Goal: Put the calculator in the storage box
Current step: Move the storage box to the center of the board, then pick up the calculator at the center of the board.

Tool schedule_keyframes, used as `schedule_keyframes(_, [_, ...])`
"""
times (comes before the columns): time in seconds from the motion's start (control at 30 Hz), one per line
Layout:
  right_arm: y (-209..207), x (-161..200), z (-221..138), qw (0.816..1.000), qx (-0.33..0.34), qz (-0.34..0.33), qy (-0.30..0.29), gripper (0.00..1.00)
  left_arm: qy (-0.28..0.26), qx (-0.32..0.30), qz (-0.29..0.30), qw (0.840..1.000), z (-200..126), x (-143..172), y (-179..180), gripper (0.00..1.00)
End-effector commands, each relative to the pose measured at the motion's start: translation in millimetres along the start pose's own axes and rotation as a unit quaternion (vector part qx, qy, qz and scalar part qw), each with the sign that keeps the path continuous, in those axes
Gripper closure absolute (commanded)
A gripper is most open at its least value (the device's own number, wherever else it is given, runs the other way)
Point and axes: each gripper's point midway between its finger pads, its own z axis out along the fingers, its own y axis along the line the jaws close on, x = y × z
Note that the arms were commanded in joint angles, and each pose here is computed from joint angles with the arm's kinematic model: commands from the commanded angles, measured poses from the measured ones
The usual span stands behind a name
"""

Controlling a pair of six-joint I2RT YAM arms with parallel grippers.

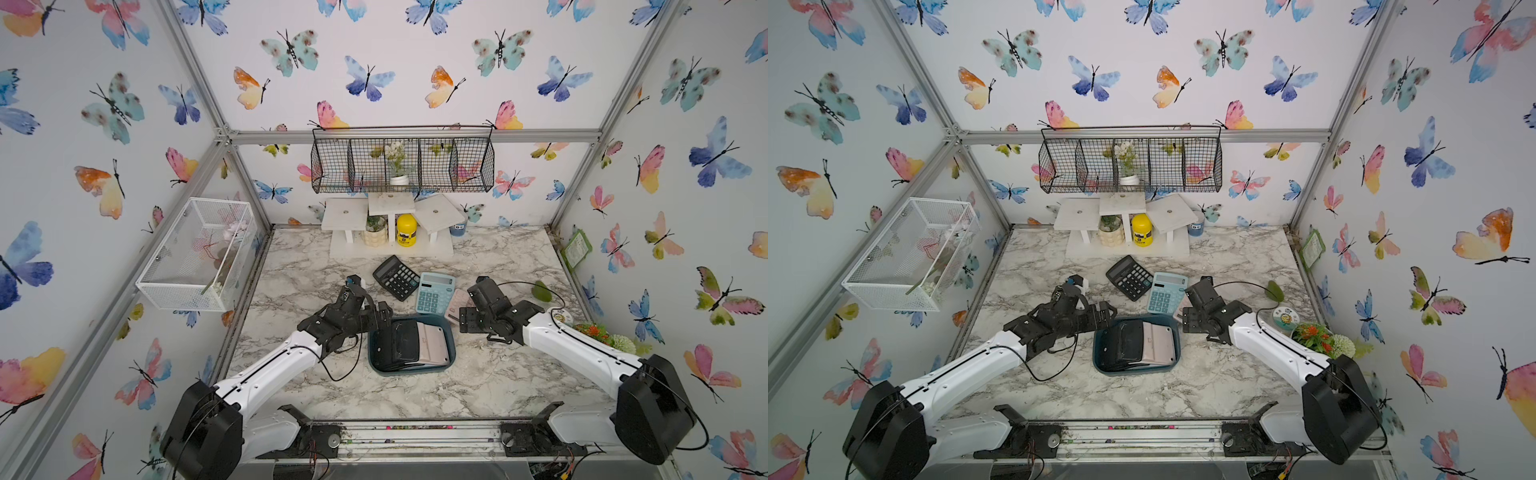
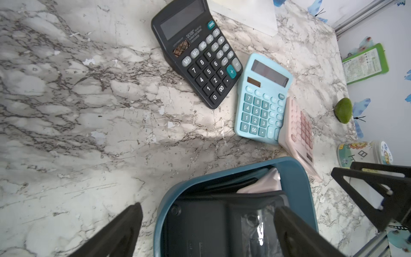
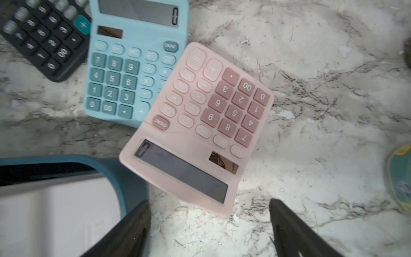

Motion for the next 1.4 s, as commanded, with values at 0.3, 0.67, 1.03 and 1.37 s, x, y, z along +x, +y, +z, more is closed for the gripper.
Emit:
schedule_keyframes(0.3, [-11.2,9.3,28.6,0.991,0.079,-0.086,0.072,0.15,-0.007,-0.025,0.003,1.0,-1.3,-0.2,20.9,0.01])
schedule_keyframes(0.67, [-10.1,15.9,11.6,0.991,0.059,-0.086,0.086,0.16,-0.008,-0.021,-0.004,1.0,-1.9,-0.5,30.1,0.01])
schedule_keyframes(1.03, [-3.3,41.7,13.0,0.984,0.036,-0.102,0.143,0.17,-0.013,-0.021,-0.005,1.0,-4.8,-9.9,33.2,0.01])
schedule_keyframes(1.37, [-5.9,33.2,23.9,0.981,0.067,-0.12,0.139,0.16,-0.012,-0.019,-0.005,1.0,-4.6,-11.0,32.3,0.01])
